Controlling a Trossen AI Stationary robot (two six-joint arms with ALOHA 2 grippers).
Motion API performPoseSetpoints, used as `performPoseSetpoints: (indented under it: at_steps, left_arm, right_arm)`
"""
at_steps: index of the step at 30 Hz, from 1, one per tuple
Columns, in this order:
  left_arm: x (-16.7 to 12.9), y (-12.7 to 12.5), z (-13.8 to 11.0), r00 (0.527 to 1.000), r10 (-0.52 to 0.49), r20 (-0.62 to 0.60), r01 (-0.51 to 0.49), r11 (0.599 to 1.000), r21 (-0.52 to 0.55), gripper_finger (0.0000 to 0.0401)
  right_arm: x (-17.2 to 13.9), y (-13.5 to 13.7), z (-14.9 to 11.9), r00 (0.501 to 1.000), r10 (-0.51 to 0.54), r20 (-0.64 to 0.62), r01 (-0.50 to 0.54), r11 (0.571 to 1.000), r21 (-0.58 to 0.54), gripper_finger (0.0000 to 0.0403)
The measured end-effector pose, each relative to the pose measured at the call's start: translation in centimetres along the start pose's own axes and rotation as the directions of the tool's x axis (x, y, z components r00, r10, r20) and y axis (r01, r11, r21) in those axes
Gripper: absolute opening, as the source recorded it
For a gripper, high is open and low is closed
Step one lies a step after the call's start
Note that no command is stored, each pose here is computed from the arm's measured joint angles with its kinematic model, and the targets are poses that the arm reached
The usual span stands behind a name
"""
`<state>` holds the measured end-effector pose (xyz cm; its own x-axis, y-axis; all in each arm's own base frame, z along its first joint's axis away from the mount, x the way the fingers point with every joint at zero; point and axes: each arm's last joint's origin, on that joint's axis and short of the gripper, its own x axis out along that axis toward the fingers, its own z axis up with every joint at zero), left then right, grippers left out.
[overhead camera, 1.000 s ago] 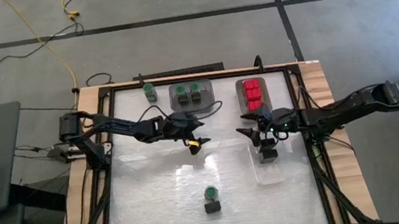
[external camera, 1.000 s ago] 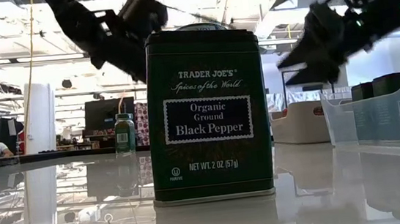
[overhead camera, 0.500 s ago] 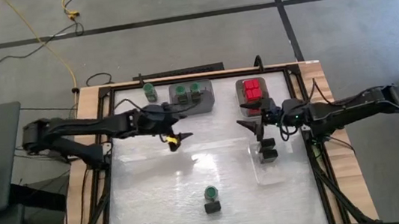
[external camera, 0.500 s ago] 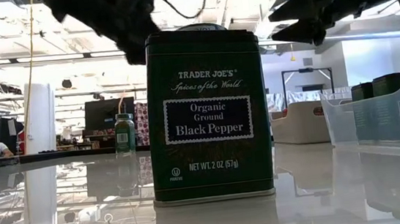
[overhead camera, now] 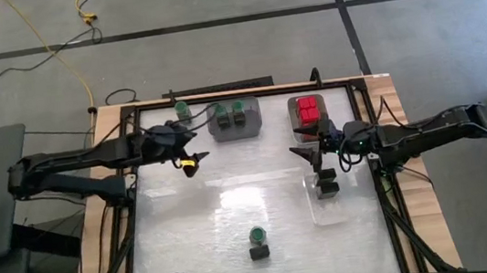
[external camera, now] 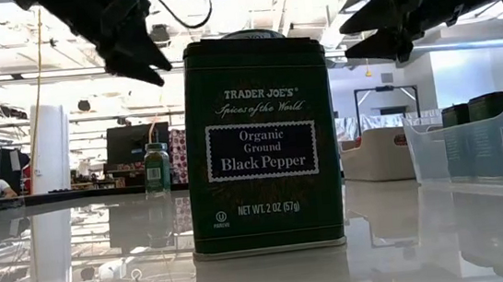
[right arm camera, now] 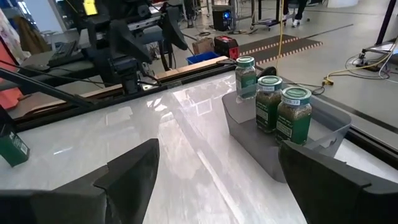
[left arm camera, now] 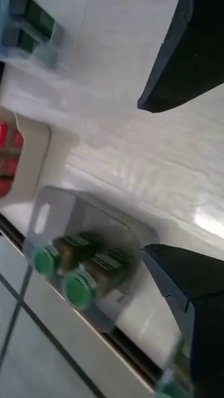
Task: Sort spices by type
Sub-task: Move the top left green seasoning bottle to the center of the table
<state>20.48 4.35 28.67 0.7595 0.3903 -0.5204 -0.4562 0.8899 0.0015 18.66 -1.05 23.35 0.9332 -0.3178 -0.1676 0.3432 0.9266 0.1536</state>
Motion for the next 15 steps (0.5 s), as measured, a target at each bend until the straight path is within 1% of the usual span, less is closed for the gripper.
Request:
performPoseSetpoints:
  at_steps: [4,6,9,11,13,15]
  left_arm:
    - [-0.3,1.0,-1.1,0.999,0.045,-0.011,-0.045,0.996,-0.073,0.035]
    - [-0.2,1.6,-1.7,0.997,0.074,-0.018,-0.075,0.993,-0.093,0.035]
    - [0.1,2.6,-2.4,0.988,0.153,-0.029,-0.156,0.982,-0.112,0.035]
    - [0.3,3.2,-2.4,0.982,0.186,-0.02,-0.187,0.973,-0.133,0.035]
    - [0.4,3.9,-2.3,0.979,0.202,-0.016,-0.202,0.97,-0.136,0.035]
    - [0.5,4.6,-2.2,0.982,0.19,-0.012,-0.189,0.972,-0.137,0.035]
  right_arm:
    - [0.0,0.0,0.0,1.0,0.0,0.0,0.0,1.0,0.0,0.0356]
    - [0.0,0.0,0.0,1.0,0.0,0.0,0.0,1.0,0.0,0.0356]
    - [0.0,0.0,0.0,1.0,0.0,0.0,0.0,1.0,0.0,0.0356]
    - [0.0,0.0,0.0,1.0,0.0,-0.001,0.0,1.0,-0.001,0.0356]
    - [0.0,0.0,0.0,1.0,-0.001,-0.004,0.001,1.0,-0.002,0.0356]
    - [0.0,0.0,-0.1,1.0,-0.003,-0.011,0.003,1.0,-0.005,0.0356]
